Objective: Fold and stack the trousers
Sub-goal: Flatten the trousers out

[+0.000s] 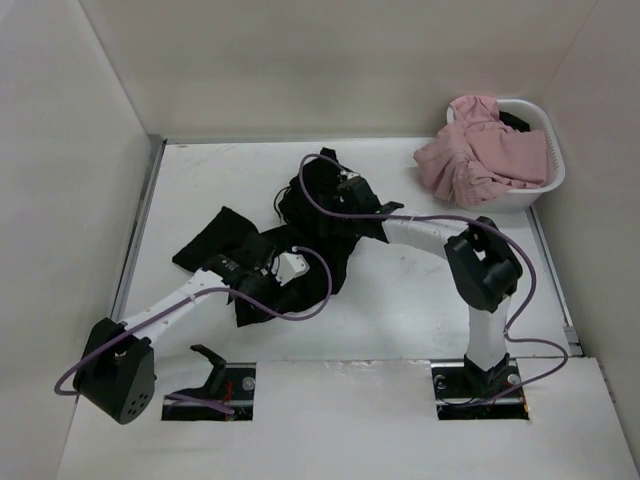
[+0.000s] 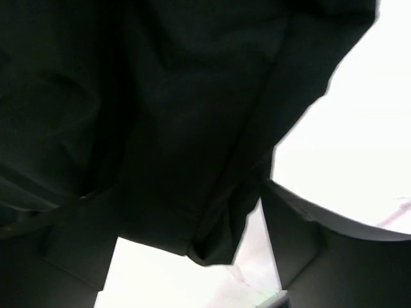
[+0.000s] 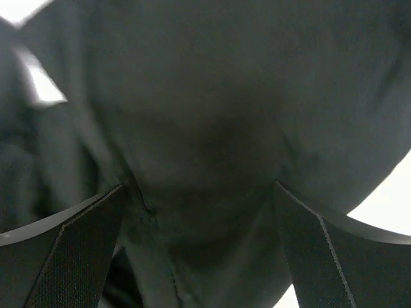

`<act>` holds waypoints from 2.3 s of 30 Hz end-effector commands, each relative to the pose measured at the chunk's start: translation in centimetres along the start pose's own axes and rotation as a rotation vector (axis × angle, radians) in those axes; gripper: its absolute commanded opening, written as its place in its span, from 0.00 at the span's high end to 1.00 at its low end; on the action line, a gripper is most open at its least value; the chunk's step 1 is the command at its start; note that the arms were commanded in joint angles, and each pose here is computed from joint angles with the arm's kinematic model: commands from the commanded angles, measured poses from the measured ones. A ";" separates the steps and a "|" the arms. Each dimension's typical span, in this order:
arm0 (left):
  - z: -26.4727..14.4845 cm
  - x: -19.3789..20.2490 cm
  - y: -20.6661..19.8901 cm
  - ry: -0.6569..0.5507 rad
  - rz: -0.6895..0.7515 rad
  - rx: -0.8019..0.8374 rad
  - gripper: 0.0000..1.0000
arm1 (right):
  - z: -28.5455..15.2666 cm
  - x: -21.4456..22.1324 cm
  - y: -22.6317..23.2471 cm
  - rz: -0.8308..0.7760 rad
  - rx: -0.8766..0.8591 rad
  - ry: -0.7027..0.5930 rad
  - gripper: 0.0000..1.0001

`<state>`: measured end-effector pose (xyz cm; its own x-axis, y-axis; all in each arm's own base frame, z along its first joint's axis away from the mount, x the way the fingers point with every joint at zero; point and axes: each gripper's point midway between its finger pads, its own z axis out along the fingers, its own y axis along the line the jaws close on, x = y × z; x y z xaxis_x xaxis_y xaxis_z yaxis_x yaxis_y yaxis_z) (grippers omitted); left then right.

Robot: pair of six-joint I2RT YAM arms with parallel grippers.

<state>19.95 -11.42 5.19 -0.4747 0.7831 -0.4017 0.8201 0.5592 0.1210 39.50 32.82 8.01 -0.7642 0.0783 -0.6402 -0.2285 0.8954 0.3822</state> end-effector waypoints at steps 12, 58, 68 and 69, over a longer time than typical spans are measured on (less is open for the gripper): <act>0.1 2.1 7.4 0.008 -0.129 -0.239 0.98 | -9.2 -1.6 -4.1 0.235 0.091 -0.189 1.00; 0.3 -1.2 -0.3 0.018 0.277 0.017 0.23 | -1.8 1.4 -14.4 0.306 0.432 0.072 0.38; -1.0 -3.1 10.5 -0.059 0.008 -0.273 0.94 | -7.6 -8.3 -8.7 0.238 0.233 -0.169 1.00; -2.6 -3.1 12.9 -0.080 -0.053 -0.324 0.95 | -9.1 -10.3 -7.3 0.213 0.193 -0.219 1.00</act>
<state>24.89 -8.09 4.00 -0.4540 0.8338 -0.3142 0.8124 0.5321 0.2383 40.71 19.47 7.16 -0.7762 0.3249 -0.5403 0.2086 0.9411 0.2662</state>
